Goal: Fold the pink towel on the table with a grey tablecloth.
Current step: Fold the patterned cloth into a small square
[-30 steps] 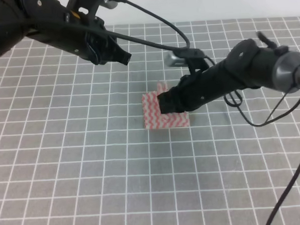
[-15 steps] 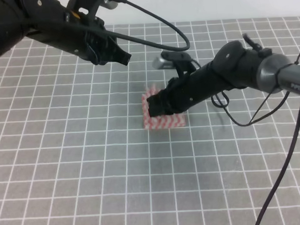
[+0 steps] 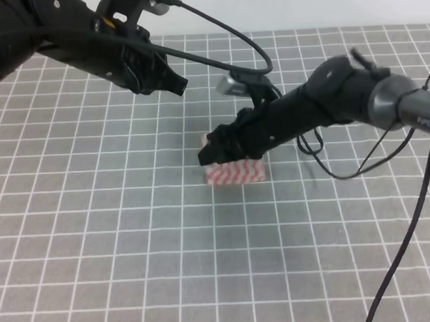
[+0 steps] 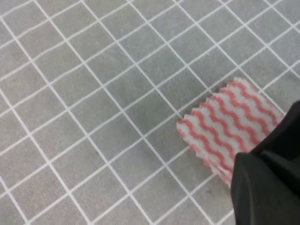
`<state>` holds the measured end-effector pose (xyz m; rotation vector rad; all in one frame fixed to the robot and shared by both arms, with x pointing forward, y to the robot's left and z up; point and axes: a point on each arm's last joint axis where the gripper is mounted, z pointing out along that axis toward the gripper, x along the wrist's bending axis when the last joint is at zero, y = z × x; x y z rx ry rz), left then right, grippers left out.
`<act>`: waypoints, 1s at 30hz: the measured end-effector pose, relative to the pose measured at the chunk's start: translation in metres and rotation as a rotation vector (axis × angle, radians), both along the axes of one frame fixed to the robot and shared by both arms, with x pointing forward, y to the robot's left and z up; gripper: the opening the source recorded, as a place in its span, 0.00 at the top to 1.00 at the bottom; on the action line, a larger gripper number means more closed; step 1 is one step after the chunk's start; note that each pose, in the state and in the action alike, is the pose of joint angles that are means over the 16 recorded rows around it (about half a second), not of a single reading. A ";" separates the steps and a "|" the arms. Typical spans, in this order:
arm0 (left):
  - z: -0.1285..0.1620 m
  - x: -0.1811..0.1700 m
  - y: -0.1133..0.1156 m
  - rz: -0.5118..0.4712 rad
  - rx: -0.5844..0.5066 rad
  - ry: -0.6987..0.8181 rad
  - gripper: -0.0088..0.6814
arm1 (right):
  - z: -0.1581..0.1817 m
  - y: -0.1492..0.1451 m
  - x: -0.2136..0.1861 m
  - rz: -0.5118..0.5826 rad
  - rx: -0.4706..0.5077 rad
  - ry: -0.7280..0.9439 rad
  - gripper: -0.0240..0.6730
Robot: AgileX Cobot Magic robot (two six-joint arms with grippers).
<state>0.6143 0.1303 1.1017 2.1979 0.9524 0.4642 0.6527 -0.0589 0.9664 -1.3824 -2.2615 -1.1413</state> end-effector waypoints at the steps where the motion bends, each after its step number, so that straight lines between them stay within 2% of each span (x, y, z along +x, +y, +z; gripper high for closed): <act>1: 0.000 0.000 0.000 -0.001 0.001 0.002 0.99 | 0.001 -0.001 0.000 0.006 0.004 0.001 0.64; 7: 0.000 -0.001 0.000 -0.003 0.003 0.008 0.99 | 0.002 -0.007 0.003 0.047 0.005 0.009 0.78; 12: 0.000 -0.001 0.000 -0.002 0.001 0.005 0.99 | -0.008 -0.008 0.004 0.058 -0.016 0.026 0.92; 15: 0.001 -0.001 0.000 -0.001 -0.003 0.002 0.99 | -0.015 -0.006 0.004 0.060 -0.028 0.032 0.97; 22: 0.000 -0.001 0.000 0.001 -0.007 0.007 0.99 | -0.014 -0.003 0.004 0.063 -0.029 0.023 0.99; 30: -0.010 0.001 -0.006 -0.015 -0.024 0.053 0.99 | 0.005 -0.024 0.014 0.024 -0.065 -0.028 0.99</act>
